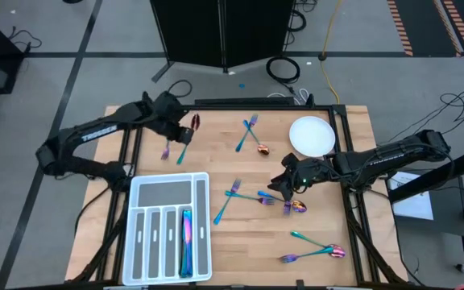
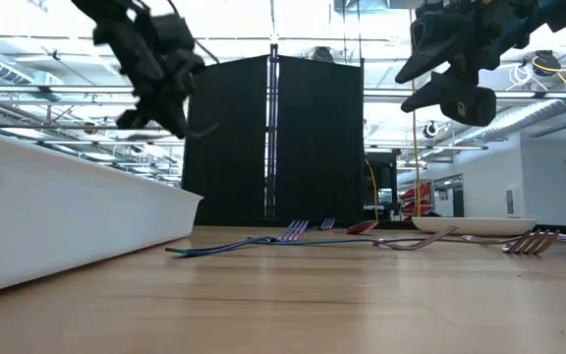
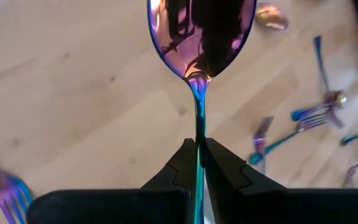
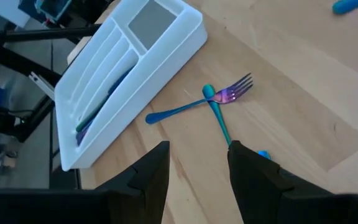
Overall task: Sort silverware
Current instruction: Put the top left iridescent spoon into the cutlery tray
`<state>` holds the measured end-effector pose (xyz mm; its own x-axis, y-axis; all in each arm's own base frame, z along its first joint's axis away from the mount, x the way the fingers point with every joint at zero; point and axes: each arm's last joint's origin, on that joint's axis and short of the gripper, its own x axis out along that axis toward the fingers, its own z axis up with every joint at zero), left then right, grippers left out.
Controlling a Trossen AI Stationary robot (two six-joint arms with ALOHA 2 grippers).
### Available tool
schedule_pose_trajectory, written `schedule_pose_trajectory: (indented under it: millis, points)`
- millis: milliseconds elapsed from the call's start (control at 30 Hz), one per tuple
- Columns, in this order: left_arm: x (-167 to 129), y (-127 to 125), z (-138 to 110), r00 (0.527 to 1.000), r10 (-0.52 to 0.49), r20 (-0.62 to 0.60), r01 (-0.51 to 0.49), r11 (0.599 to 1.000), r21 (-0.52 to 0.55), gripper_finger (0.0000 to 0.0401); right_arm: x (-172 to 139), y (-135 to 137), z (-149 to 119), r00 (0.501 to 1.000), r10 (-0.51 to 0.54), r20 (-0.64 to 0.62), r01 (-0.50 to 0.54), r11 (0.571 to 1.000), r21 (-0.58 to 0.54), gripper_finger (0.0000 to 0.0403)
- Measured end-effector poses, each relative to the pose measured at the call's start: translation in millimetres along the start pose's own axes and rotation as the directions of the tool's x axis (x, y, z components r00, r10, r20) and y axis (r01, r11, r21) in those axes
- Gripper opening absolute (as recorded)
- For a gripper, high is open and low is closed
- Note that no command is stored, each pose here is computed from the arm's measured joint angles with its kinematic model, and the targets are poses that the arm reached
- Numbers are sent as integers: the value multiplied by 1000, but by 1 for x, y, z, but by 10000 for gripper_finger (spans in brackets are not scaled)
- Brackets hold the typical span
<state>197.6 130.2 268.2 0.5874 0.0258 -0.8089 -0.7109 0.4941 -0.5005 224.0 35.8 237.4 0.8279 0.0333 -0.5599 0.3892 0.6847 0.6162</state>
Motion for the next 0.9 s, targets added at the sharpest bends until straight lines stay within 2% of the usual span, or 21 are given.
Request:
schedule_pose_trajectory:
  millis: [167, 300, 433, 700, 900]
  points:
    - [-17, -22, -30, 998, 66, 16, -64, 995, -79, 26, 0, 1, 1, 1000, 7, 6, -7, 998, -60, 148]
    - [-23, -34, -58, 989, 150, -9, -149, 972, -181, 26, 0, 2, 2, 1000, 25, 20, -22, 993, -119, 148]
    - [-26, -48, -85, 982, 188, -26, -189, 950, -250, 26, 0, 3, 2, 999, 36, 22, -31, 984, -174, 148]
    - [-25, -74, -130, 981, 190, -30, -190, 942, -277, 26, 0, 3, 2, 999, 39, 18, -35, 980, -195, 148]
    - [-27, -83, -161, 985, 172, 3, -163, 942, -295, 26, 0, 4, 3, 999, 46, 23, -41, 980, -192, 148]
